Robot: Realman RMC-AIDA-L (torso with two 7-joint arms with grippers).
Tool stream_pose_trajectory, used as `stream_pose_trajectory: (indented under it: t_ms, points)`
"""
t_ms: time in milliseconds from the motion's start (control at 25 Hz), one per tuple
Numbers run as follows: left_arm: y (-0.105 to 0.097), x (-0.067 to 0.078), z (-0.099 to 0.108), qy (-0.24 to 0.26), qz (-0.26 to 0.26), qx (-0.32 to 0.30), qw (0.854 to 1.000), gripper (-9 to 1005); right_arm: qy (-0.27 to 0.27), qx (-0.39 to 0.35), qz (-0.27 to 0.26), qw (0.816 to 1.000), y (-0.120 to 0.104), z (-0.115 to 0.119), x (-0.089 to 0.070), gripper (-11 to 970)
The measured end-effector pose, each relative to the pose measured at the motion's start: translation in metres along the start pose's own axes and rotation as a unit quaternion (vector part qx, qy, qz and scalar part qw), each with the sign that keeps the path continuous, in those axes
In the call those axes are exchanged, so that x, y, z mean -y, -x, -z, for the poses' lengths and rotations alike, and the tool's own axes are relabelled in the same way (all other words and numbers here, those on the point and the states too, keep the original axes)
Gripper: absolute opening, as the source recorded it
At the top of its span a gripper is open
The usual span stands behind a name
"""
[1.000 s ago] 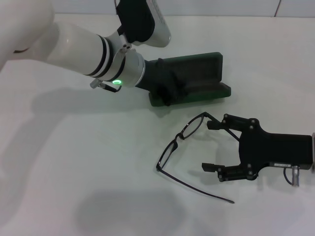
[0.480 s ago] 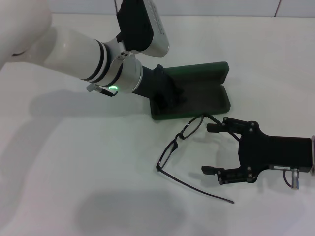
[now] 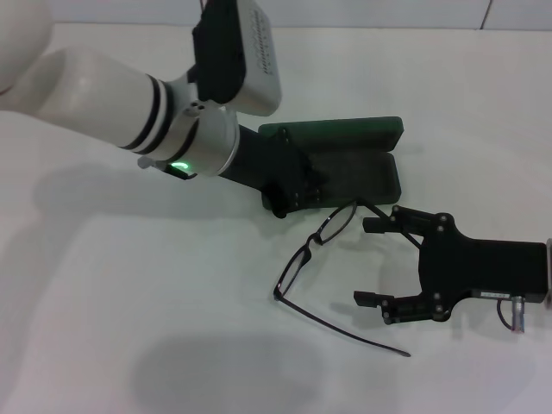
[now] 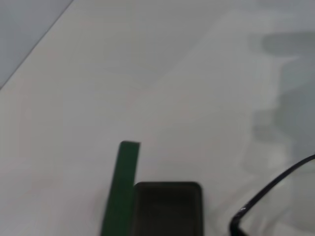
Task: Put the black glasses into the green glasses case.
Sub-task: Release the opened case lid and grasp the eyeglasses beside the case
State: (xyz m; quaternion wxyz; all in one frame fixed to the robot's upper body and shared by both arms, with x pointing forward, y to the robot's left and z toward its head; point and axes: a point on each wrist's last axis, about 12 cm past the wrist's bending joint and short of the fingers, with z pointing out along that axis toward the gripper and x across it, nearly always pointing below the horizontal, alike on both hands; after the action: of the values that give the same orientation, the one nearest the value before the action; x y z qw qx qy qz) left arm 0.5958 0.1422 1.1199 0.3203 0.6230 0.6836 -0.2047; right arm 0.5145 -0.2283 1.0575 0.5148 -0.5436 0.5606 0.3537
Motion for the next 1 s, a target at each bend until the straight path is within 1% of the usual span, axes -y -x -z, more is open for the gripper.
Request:
stream_pose_trajectory:
  t_ms: [80,160,200,280,320,360,400,440,480,600,680,720,760,800,880,920,1000]
  points:
    - [-0.001,0.001,0.009,-0.008,0.005,0.021,1.0,192,-0.001,0.001,0.001,1.0,0.0,0.0,0.0,870]
    - [-0.002,0.002,0.021,-0.015,0.014,0.064,0.998,199,-0.007,0.011,0.005,1.0,0.003,0.001,0.002,870]
    - [-0.003,0.002,0.031,-0.014,0.021,0.107,0.994,203,-0.011,0.018,0.009,1.0,0.005,0.002,0.003,870]
    - [-0.011,-0.001,0.049,0.012,0.042,0.173,0.984,210,-0.018,0.035,0.017,0.999,0.01,0.001,0.006,870]
    - [-0.019,-0.004,0.059,0.038,0.062,0.211,0.975,214,-0.019,0.041,0.024,0.999,0.014,-0.001,0.01,870]
    - [-0.025,-0.005,0.065,0.053,0.079,0.231,0.968,218,-0.017,0.042,0.029,0.999,0.018,-0.003,0.014,869]
    - [-0.042,-0.008,0.077,0.09,0.125,0.275,0.949,222,-0.016,0.041,0.034,0.998,0.022,-0.005,0.018,869]
    - [-0.05,-0.009,0.082,0.108,0.146,0.294,0.938,225,-0.012,0.035,0.039,0.999,0.027,-0.007,0.025,869]
    - [-0.05,-0.009,0.082,0.108,0.146,0.294,0.938,229,0.0,0.023,0.047,0.999,0.033,-0.01,0.032,869]
    - [-0.082,-0.008,0.097,0.169,0.201,0.341,0.903,240,0.043,-0.035,0.074,0.996,0.052,-0.023,0.055,869]
    - [-0.098,-0.005,0.105,0.202,0.228,0.365,0.88,248,0.083,-0.088,0.091,0.989,0.067,-0.033,0.071,869]
    - [-0.103,-0.004,0.108,0.213,0.236,0.373,0.872,288,0.106,-0.118,0.099,0.982,0.076,-0.039,0.078,869]
    - [-0.107,-0.002,0.109,0.22,0.24,0.377,0.867,329,0.123,-0.14,0.104,0.977,0.083,-0.043,0.083,869]
    - [-0.109,-0.001,0.11,0.224,0.242,0.378,0.865,369,0.146,-0.168,0.115,0.968,0.097,-0.051,0.092,869]
    - [-0.112,0.0,0.11,0.231,0.243,0.379,0.863,450,0.167,-0.199,0.134,0.956,0.114,-0.06,0.1,869]
    - [-0.112,0.001,0.109,0.231,0.243,0.379,0.862,490,0.181,-0.226,0.152,0.945,0.127,-0.068,0.106,869]
    - [-0.113,0.002,0.107,0.231,0.249,0.381,0.86,627,0.2,-0.259,0.173,0.929,0.143,-0.079,0.111,869]
